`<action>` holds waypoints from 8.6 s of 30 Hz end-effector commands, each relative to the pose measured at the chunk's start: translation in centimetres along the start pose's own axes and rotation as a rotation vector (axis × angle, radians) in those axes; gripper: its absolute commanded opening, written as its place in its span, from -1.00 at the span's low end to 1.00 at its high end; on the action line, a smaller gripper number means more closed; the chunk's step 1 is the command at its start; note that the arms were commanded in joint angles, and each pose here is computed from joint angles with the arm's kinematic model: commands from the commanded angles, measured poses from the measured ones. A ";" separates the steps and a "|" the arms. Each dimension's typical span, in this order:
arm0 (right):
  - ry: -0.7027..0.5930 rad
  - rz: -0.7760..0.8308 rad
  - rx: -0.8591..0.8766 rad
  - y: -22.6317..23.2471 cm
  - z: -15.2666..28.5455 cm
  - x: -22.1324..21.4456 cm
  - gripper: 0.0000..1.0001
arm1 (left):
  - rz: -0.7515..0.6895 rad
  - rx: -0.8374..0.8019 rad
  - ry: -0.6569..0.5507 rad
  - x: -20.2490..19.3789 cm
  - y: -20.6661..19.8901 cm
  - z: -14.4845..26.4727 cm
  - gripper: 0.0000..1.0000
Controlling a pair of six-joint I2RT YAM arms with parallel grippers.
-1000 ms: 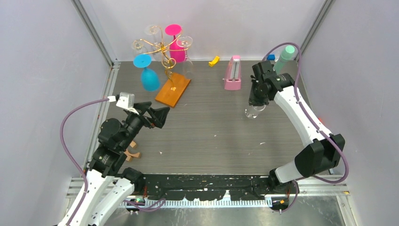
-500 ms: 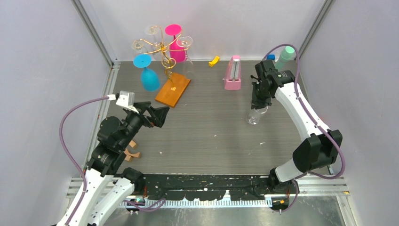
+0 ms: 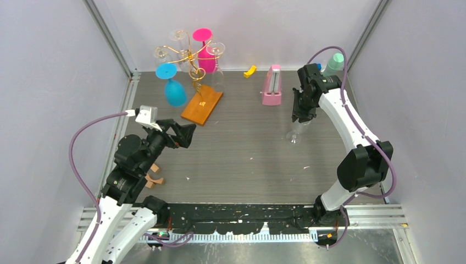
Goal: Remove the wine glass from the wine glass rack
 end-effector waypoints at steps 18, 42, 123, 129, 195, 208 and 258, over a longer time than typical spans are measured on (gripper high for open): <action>-0.418 0.032 0.255 1.3 8.3 3.4 -0.11 | 0.050 0.429 -0.128 2.4 2.8 0.1 0.99; -0.497 0.042 0.964 4.4 12.3 -3.9 0.09 | 0.447 0.383 -0.119 10.6 2.9 -6.2 0.88; -0.503 -0.087 0.995 4.3 12.7 -5.1 -0.03 | 0.765 0.016 -0.102 15.7 9.1 -15.4 -1.00; -0.505 -0.093 1.002 4.3 12.8 -5.3 -0.02 | 0.780 -0.057 -0.066 15.2 7.8 -14.6 -1.00; -0.643 -0.169 1.840 14.9 15.3 -6.2 0.29 | 1.337 -0.634 0.184 9.6 -4.5 -5.0 -1.00; -0.641 -0.156 1.836 14.6 16.3 -6.5 -0.99 | 1.290 -0.629 0.120 8.7 -4.1 -4.5 -0.62; -0.189 -0.023 -0.140 -1.1 6.8 -10.0 -0.99 | 0.153 0.339 0.179 -1.4 5.3 -0.2 0.99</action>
Point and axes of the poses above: each gripper's point midway between its finger pads, its own z axis back along the fingers, its own y axis along the line the jaws close on, x = y × z, the point moved 9 cm from there along z, back along the fingers, and after that the axes turned 5 degrees about z, right-handed, at the moved point
